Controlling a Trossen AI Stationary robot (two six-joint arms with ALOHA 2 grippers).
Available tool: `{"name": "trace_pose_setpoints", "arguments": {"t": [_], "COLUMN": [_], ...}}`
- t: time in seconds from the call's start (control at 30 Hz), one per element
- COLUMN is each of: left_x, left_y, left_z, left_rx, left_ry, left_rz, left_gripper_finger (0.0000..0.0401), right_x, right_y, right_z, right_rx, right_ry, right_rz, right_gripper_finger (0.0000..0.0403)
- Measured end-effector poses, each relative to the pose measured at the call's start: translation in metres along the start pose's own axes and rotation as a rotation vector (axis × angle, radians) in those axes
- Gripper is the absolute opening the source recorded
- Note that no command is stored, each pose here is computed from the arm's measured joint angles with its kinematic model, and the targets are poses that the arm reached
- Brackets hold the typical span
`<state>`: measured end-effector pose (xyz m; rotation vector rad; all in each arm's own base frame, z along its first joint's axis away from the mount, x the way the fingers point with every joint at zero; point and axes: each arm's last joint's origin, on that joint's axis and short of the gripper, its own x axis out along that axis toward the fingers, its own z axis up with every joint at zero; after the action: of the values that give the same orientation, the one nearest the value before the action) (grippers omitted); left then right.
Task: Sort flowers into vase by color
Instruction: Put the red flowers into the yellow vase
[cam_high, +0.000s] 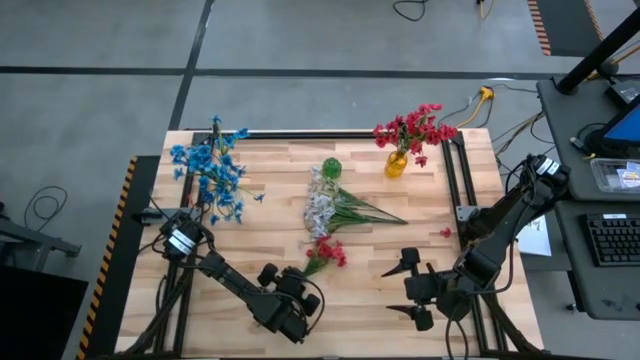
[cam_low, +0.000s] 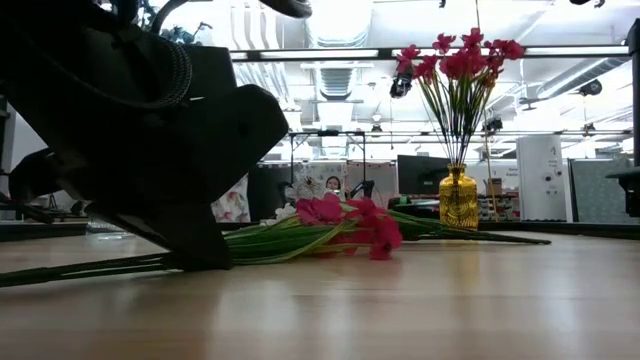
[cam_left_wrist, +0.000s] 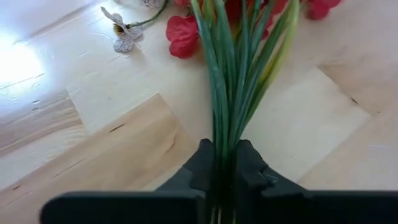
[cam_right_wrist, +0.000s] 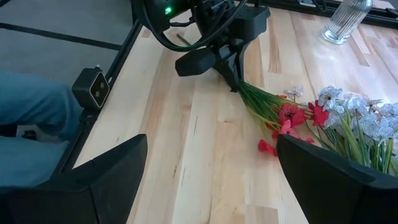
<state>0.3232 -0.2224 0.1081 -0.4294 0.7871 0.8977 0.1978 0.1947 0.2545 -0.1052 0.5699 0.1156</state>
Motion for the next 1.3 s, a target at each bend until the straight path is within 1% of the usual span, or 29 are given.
{"name": "trace_pose_setpoints", "arguments": {"t": [0.07, 0.43, 0.53, 0.67, 0.83, 1.07, 1.13, 1.3], "left_x": [0.0, -0.002, -0.006, -0.016, -0.033, -0.07, -0.082, -0.117], "left_y": [0.0, 0.0, -0.003, -0.01, -0.02, -0.03, -0.035, -0.05], "left_z": [0.0, -0.001, 0.002, 0.007, 0.018, 0.042, 0.049, 0.069], "left_rx": [0.002, 0.022, 0.037, 0.061, 0.117, 0.193, 0.221, 0.355], "left_ry": [-0.002, 0.0, 0.003, -0.028, -0.061, -0.185, -0.222, -0.26], "left_rz": [0.001, -0.004, -0.018, -0.05, -0.071, -0.061, -0.078, -0.162], "left_gripper_finger": [0.0005, 0.0001, 0.0001, 0.0, 0.0, 0.0, 0.0, 0.0], "right_x": [0.0, 0.001, 0.003, 0.005, 0.008, 0.01, 0.01, 0.011], "right_y": [0.0, 0.0, 0.0, 0.0, -0.002, -0.003, -0.003, -0.004], "right_z": [0.0, -0.002, -0.005, -0.01, -0.02, -0.027, -0.027, -0.032], "right_rx": [0.0, -0.016, -0.023, -0.025, -0.041, -0.047, -0.048, -0.057], "right_ry": [0.0, 0.01, 0.02, 0.031, 0.053, 0.068, 0.069, 0.08], "right_rz": [0.0, -0.003, -0.007, -0.012, -0.021, -0.028, -0.028, -0.03], "right_gripper_finger": [0.035, 0.035, 0.035, 0.035, 0.035, 0.035, 0.035, 0.035]}}
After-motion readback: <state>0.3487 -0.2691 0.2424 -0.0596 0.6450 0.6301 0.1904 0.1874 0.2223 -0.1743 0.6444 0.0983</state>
